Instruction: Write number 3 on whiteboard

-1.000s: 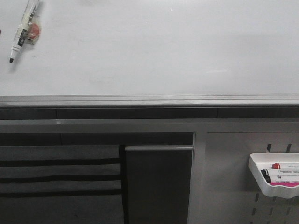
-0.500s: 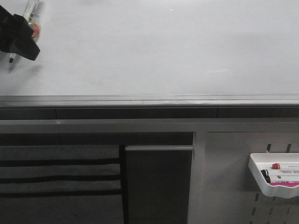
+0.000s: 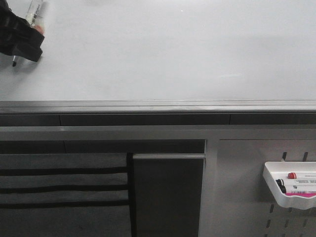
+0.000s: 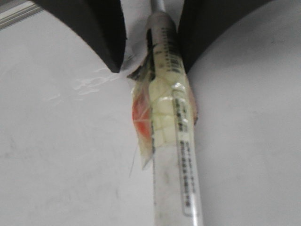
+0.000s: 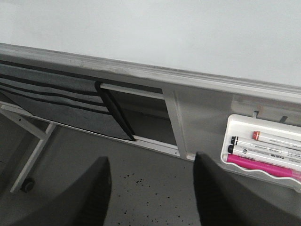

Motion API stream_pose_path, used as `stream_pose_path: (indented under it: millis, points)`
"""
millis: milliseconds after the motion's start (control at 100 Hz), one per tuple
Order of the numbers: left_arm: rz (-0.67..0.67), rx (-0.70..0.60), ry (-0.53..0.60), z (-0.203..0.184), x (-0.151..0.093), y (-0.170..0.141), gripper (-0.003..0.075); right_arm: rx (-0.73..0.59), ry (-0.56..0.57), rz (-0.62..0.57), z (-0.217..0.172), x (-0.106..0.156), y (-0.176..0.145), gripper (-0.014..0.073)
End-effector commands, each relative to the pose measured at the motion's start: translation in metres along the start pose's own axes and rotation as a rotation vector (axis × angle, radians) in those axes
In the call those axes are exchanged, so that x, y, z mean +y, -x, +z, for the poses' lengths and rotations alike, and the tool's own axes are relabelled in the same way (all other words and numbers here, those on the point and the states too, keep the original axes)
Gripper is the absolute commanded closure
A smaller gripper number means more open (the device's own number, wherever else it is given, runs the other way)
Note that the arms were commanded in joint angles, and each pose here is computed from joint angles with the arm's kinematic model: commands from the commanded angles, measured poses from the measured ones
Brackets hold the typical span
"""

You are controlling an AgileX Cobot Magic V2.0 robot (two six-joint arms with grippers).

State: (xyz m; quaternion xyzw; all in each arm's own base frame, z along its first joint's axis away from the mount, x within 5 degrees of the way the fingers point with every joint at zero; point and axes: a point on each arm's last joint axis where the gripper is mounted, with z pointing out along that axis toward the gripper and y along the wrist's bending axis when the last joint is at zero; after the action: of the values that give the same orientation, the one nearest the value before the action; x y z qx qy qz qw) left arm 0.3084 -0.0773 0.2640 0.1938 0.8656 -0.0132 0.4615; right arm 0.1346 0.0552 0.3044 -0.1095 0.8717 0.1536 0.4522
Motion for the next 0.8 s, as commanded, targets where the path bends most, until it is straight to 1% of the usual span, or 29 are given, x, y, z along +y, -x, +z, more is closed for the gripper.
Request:
stream_pose_path:
  millis: [0,50,180,330,460,540,630,710,790]
  points:
    - [-0.002,-0.128,0.021,-0.009,0.002,0.021,0.0611,-0.092,0.007,-0.009,-0.005,0.002,0.015,0.0242]
    - [-0.002,-0.126,0.021,-0.009,0.002,0.021,0.0658,-0.092,0.007,-0.009,-0.005,0.002,0.015,0.0242]
    - [-0.008,-0.104,0.014,-0.019,0.002,0.022,0.0739,-0.092,0.007,-0.009,-0.005,0.002,0.015,0.0242]
    - [-0.003,-0.051,-0.005,-0.045,0.001,0.022,0.0741,-0.077,0.020,-0.005,-0.011,0.005,0.020,0.0242]
    - [0.128,0.008,-0.062,-0.076,-0.012,0.021,0.0741,-0.016,0.040,-0.007,-0.011,0.009,0.033,0.0242]
    - [0.218,0.054,-0.134,-0.093,-0.028,0.018,0.0741,0.065,0.062,-0.050,-0.004,0.012,0.040,0.0242]
    - [0.323,0.130,-0.248,-0.109,-0.048,0.010,0.0741,0.150,0.140,-0.114,0.005,0.020,0.051,0.0242]
    - [0.415,0.201,-0.369,-0.118,-0.067,0.002,0.0741,0.212,0.264,-0.188,0.013,0.031,0.061,0.0242]
    - [0.479,0.236,-0.496,-0.126,-0.085,-0.004,0.0741,0.262,0.390,-0.270,0.022,0.040,0.070,0.0242]
